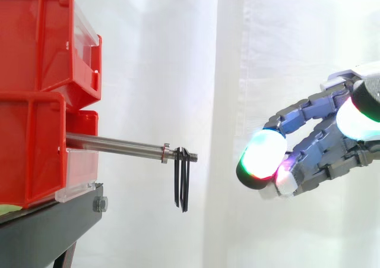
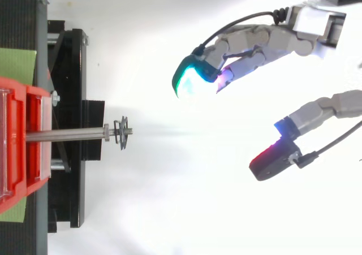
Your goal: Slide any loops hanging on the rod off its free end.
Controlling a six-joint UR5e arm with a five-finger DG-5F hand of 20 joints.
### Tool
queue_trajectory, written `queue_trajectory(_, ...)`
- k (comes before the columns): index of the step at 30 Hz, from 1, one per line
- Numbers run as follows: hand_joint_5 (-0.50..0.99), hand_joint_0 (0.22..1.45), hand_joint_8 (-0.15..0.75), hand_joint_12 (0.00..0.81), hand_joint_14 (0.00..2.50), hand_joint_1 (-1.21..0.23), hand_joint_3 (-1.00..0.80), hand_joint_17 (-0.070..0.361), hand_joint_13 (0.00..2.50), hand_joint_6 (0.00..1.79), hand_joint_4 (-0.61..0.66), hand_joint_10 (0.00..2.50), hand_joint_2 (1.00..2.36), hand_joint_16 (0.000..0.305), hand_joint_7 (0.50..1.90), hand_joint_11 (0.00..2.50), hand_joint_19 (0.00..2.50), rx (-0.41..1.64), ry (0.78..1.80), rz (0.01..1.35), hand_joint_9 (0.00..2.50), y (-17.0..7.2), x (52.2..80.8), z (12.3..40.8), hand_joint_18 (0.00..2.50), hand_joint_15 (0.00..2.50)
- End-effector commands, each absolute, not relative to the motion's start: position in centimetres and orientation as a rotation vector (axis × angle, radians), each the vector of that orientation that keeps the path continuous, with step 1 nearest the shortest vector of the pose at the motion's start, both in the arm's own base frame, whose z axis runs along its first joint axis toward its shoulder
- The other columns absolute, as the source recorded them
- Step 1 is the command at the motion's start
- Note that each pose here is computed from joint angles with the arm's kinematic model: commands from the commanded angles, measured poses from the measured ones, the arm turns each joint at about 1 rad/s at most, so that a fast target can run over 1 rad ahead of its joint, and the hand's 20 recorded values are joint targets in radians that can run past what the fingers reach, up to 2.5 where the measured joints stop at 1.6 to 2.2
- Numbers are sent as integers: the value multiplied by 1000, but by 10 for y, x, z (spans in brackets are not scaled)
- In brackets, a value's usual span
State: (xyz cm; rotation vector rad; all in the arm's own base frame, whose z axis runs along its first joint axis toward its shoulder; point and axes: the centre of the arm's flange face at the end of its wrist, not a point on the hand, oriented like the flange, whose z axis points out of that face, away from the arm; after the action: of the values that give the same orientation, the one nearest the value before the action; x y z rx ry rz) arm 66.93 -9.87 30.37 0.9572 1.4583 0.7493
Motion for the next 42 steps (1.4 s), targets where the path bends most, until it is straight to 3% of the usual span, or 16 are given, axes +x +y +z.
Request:
queue_trajectory(1, -188, 565, 218, 274, 3, -883, -500, 67, 369, 502, 196, 10, 1000, 30, 778, 260, 4, 881, 1482, 687, 579, -100, 678, 287, 177, 93)
queue_trajectory(8, -168, 524, 237, 294, 4, -815, -500, 76, 385, 502, 235, 10, 1000, 34, 793, 248, 61, 713, 1435, 598, 605, -98, 691, 290, 199, 112)
queue_trajectory(12, -159, 520, 241, 305, 5, -794, -500, 80, 393, 503, 250, 9, 1000, 36, 798, 254, 91, 674, 1443, 560, 621, -98, 697, 277, 216, 123)
queue_trajectory(13, -159, 519, 241, 305, 5, -794, -500, 81, 394, 503, 253, 10, 1000, 36, 799, 258, 97, 669, 1443, 553, 621, -99, 703, 260, 217, 123)
queue_trajectory(19, -153, 514, 247, 312, 5, -773, -500, 84, 401, 502, 259, 10, 1000, 37, 803, 259, 103, 670, 1387, 591, 636, -99, 721, 219, 233, 125)
queue_trajectory(28, -149, 510, 250, 317, 5, -738, -500, 86, 421, 502, 269, 12, 1000, 38, 804, 267, 126, 605, 1252, 613, 650, -100, 750, 209, 246, 143)
queue_trajectory(36, -143, 513, 252, 326, 6, -728, -500, 87, 449, 503, 277, 10, 1000, 38, 827, 269, 146, 595, 1257, 650, 677, -100, 774, 185, 267, 156)
queue_trajectory(42, -129, 517, 252, 326, 6, -718, -499, 88, 460, 503, 291, 10, 1000, 39, 891, 273, 171, 582, 1246, 661, 689, -96, 779, 193, 282, 167)
